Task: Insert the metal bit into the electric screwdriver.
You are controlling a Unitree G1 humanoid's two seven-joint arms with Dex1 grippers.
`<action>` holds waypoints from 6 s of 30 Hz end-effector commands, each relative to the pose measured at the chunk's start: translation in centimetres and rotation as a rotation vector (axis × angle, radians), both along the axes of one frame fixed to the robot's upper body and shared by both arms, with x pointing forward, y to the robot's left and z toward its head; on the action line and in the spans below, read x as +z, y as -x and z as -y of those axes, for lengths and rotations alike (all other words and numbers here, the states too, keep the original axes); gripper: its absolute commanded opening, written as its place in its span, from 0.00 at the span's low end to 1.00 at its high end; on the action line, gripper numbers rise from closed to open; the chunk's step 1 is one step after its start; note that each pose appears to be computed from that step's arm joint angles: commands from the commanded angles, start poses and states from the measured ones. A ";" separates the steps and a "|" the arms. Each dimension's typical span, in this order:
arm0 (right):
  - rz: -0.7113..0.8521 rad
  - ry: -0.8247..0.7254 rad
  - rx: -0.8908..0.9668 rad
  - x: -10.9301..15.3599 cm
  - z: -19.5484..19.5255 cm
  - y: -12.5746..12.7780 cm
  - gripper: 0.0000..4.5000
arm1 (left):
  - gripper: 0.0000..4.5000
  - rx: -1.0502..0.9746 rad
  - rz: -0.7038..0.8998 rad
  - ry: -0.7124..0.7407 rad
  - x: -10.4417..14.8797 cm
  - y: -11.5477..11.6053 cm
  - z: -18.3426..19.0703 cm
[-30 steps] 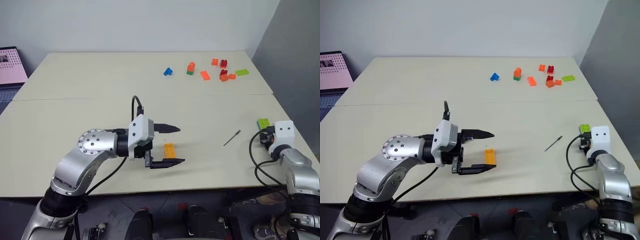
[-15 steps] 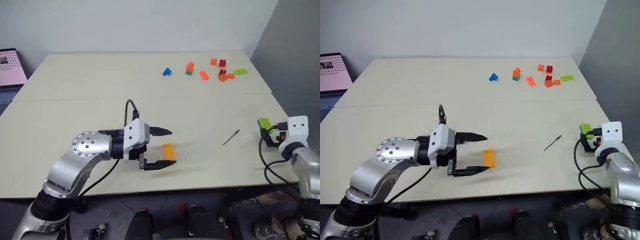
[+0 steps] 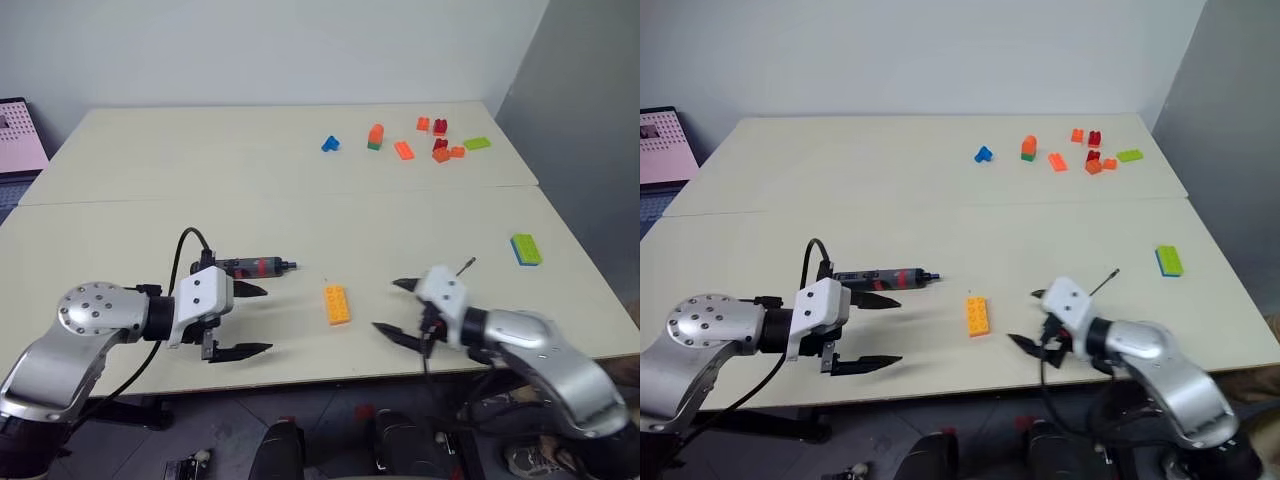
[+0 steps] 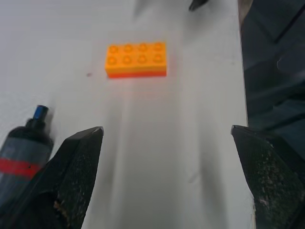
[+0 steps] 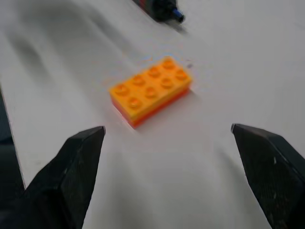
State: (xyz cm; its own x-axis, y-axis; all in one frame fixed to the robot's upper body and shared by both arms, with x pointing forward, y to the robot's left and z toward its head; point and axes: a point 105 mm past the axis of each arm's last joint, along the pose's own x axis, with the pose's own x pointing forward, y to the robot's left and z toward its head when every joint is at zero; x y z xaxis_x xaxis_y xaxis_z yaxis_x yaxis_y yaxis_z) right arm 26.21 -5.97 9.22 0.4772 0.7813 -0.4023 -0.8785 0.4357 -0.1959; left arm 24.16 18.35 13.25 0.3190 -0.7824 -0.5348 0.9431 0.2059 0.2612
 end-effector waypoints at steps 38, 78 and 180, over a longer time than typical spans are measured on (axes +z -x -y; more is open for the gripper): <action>0.121 -0.075 -0.351 1.6 3.1 -4.9 0.32 | 1.00 -0.081 0.071 0.198 3.3 -0.3 4.7; 0.189 0.000 -0.673 5.3 20.2 -0.6 0.99 | 1.00 0.030 0.169 0.084 4.7 -5.6 4.1; 0.186 -0.209 0.156 14.1 5.5 1.4 1.00 | 0.37 0.447 0.266 0.629 1.9 -7.6 7.5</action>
